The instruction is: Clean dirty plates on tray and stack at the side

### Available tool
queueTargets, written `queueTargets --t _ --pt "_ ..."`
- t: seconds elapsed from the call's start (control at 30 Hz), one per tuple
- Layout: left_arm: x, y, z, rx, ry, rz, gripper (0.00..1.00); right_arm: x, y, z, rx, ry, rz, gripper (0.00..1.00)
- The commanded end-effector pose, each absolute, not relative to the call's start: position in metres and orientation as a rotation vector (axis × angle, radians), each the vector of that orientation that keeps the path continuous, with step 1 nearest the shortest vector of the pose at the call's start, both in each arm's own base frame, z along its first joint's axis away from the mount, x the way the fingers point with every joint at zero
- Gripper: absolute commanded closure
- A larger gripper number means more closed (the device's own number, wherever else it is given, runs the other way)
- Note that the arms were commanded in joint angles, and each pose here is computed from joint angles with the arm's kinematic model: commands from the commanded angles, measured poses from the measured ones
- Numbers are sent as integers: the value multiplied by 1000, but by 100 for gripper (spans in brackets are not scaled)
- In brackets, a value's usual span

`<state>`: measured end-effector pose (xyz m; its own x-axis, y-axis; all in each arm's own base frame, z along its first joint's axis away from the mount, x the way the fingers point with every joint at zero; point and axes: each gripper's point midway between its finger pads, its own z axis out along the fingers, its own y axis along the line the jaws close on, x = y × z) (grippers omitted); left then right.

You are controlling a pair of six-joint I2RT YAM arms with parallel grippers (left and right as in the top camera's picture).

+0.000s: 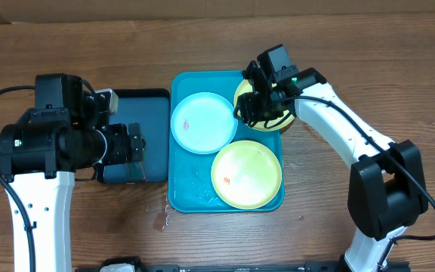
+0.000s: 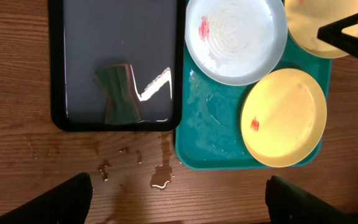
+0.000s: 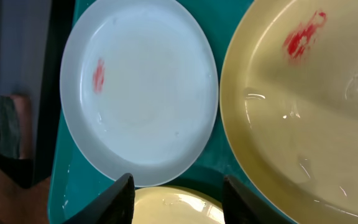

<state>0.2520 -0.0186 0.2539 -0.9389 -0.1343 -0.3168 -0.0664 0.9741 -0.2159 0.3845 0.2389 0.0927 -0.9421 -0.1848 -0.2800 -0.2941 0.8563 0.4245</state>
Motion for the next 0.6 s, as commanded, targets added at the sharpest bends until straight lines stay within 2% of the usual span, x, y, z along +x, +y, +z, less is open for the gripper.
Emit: queueTargets --t 0.0,0.17,0.37,0.57 --pt "254 -21 258 -112 2775 -289 11 381 236 79 -361 2819 680 53" --pt "255 -21 258 -112 2774 -289 12 381 236 62 -362 2792 687 53" --pt "256 -20 259 -123 2767 -290 12 381 237 43 -164 2793 734 53" --pt "258 -20 259 -121 2759 -289 11 379 245 30 -138 2749 748 57"
